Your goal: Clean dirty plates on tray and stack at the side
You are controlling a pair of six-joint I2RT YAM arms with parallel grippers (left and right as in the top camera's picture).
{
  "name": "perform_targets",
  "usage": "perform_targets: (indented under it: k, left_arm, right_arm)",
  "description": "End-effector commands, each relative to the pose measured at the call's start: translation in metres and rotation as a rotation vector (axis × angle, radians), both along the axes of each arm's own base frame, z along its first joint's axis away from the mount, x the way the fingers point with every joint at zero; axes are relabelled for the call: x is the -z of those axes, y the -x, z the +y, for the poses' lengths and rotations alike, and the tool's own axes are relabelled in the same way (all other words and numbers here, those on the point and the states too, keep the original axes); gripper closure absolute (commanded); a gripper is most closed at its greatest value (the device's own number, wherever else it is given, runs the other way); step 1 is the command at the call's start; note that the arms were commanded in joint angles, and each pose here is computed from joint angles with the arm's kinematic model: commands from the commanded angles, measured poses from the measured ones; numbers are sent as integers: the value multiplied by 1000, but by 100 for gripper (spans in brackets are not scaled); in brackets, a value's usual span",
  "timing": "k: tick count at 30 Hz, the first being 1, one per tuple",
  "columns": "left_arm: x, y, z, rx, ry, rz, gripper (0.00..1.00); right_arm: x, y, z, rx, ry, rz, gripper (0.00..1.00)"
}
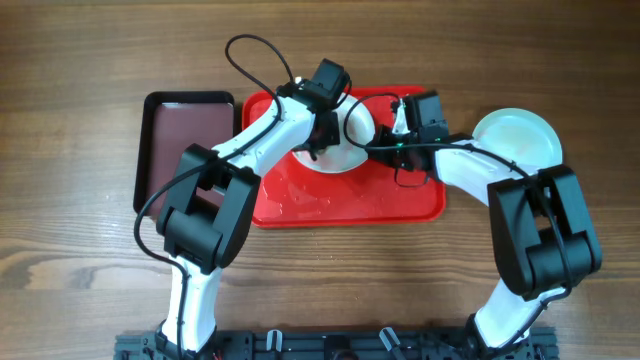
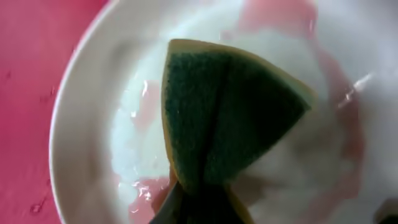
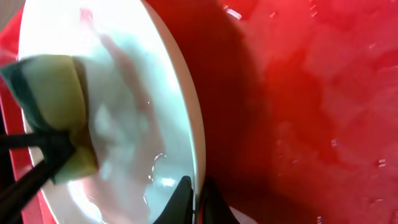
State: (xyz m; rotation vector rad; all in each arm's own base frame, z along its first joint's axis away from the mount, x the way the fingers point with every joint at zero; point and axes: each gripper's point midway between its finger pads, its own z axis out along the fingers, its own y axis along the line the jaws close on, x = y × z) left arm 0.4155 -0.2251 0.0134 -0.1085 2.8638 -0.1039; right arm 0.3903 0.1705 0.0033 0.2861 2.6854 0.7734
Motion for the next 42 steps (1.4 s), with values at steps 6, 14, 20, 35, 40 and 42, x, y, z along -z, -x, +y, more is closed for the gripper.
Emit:
perform_targets:
  k: [6, 14, 20, 35, 40, 42]
  left_arm:
    - [-69, -33, 28, -92, 64, 27, 96]
    - [-104, -23, 65, -96, 219, 140, 96]
    - [-100, -18, 93, -120, 197, 183, 96]
    - [-93, 9, 78, -50, 163, 271, 96]
    - [-92, 15, 70, -24, 209, 298, 96]
    - [-91, 15, 70, -23, 210, 299, 96]
  right_arm:
    - [18, 12, -1, -29, 33, 40, 96]
    - [3, -12, 4, -29, 12, -84, 81]
    - [-2, -20, 5, -63, 28, -146, 92]
    - [-88, 17, -46, 13, 253, -182, 96]
    - [-133, 35, -92, 83, 501, -279, 96]
    - [-142, 42, -104, 98, 614, -302, 96]
